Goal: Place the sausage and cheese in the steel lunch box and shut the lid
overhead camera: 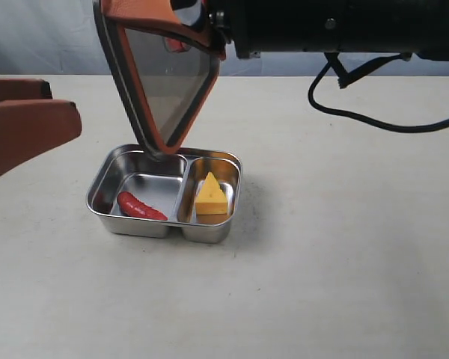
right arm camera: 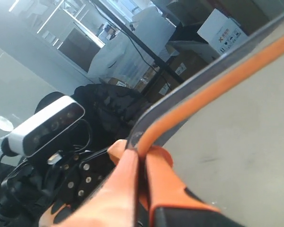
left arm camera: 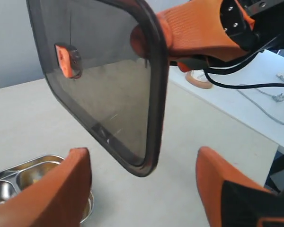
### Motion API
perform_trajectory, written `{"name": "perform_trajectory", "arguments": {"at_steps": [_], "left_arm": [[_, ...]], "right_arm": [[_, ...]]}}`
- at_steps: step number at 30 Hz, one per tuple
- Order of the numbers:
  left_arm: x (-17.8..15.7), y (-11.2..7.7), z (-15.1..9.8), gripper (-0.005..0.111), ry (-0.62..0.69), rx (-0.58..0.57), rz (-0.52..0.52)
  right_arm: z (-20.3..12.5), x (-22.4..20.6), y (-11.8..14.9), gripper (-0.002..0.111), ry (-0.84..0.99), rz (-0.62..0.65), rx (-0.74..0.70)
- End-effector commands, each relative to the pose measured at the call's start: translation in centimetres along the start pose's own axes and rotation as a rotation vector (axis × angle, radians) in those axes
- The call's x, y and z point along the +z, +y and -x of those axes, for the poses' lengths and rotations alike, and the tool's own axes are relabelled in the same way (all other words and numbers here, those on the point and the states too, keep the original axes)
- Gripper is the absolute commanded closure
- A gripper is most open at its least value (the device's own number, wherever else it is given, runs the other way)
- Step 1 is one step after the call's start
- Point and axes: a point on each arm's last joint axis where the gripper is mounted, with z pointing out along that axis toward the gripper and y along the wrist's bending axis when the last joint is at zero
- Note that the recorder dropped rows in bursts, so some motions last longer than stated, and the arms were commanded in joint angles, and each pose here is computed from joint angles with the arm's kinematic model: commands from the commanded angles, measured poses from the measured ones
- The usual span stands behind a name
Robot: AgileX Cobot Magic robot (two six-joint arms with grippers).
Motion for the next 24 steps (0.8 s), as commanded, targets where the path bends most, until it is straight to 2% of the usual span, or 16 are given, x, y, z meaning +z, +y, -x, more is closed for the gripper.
{"name": "perform_trajectory", "arguments": {"at_steps": [1, 7, 12, 20, 21, 22, 24], "left_arm": [[0.0, -0.3, 0.4, 0.046, -0.024, 0.016, -0.032], [0.7, -0.6, 0.4, 0.046, -0.027, -0.028, -0.088], [1.4, 0.0, 0.1, 0.046, -0.002, 0.024, -0.018], [4.0, 1.0, -0.6, 0.046, 0.05, -0.052, -0.025], [4.3, 1.0, -0.6, 0.047, 0.049, -0.041, -0.019], [4.5, 0.9, -0.7, 0.054, 0.052, -0.016, -0.023], [4.6, 0.5, -0.8, 0.08, 0.061, 0.029, -0.047]], "right_arm": [[0.3, 0.1, 0.2, 0.108, -0.033, -0.03, -0.011], [-0.6, 1.5, 0.7, 0.108, -0.031, -0.08, -0.016], [-0.7, 1.8, 0.7, 0.108, -0.036, -0.099, -0.017], [-1.9, 3.0, 1.8, 0.108, -0.004, -0.083, -0.023], [-2.0, 3.1, 2.0, 0.108, 0.001, -0.078, -0.023], [-2.2, 3.2, 2.2, 0.108, 0.008, -0.072, -0.024], [-2.4, 3.3, 2.4, 0.108, 0.02, -0.051, -0.023]]}}
